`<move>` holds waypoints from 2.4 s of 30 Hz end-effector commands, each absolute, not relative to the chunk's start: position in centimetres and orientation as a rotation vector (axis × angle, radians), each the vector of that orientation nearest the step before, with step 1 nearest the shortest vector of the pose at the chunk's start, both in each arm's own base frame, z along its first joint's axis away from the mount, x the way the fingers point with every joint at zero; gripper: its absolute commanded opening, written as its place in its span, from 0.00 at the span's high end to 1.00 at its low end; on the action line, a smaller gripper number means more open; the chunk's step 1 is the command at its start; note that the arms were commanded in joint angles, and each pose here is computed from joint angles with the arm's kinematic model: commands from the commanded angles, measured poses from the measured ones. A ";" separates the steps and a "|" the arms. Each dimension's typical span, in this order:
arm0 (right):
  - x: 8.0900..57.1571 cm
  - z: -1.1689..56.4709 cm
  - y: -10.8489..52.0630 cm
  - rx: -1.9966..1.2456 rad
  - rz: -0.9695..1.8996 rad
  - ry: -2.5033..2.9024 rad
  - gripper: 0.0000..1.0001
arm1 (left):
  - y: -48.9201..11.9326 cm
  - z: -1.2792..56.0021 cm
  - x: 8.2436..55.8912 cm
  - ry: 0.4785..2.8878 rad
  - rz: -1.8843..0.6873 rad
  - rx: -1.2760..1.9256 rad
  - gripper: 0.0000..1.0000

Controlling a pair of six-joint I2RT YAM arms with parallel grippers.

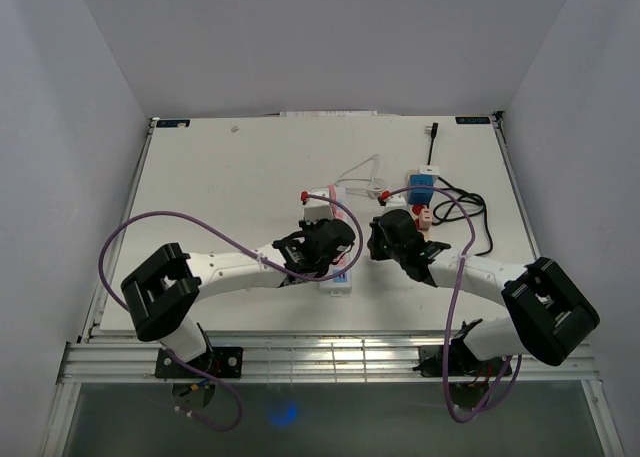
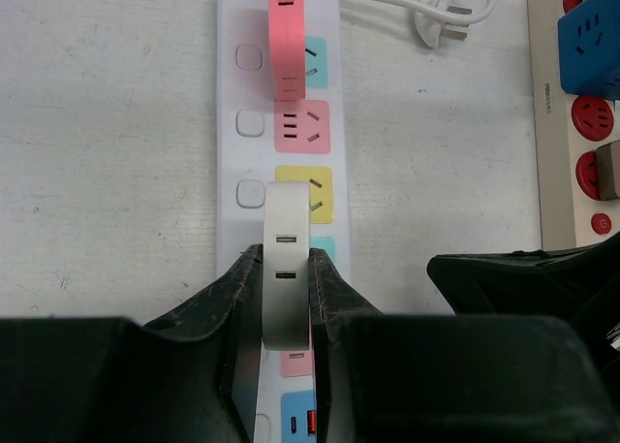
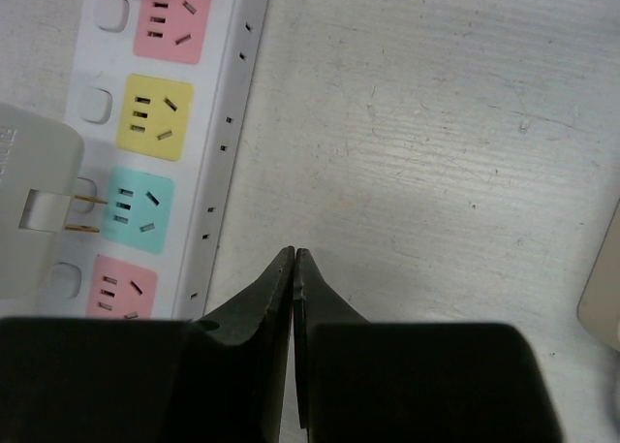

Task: Insert the plug
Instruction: Insert the plug into the socket.

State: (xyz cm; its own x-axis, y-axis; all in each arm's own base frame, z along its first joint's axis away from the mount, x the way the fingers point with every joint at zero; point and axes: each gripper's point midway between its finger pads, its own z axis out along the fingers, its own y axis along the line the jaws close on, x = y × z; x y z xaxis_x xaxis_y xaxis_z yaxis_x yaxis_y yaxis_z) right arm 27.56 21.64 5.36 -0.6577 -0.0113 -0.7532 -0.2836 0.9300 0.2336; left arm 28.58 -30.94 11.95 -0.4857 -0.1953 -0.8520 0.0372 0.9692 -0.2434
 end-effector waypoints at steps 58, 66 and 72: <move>27.9 6.0 21.8 -0.192 0.460 2.226 0.92 | -31.4 14.0 29.3 1.936 -0.263 -0.057 1.00; 27.9 6.0 21.8 -0.193 0.461 2.228 0.92 | -31.9 12.9 29.2 1.967 -0.259 -0.035 1.00; 28.0 6.2 21.8 -0.192 0.463 2.222 0.92 | -31.6 11.8 29.2 2.005 -0.203 -0.048 1.00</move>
State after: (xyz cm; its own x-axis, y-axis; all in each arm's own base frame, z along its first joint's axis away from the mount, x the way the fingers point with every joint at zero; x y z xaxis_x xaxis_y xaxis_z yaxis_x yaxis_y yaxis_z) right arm 27.56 21.78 5.77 -0.6546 0.0009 -0.7560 -0.2918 0.9222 0.2539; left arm 28.90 -31.40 10.85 -0.4311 -0.1068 -0.8960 0.0808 0.9844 -0.1562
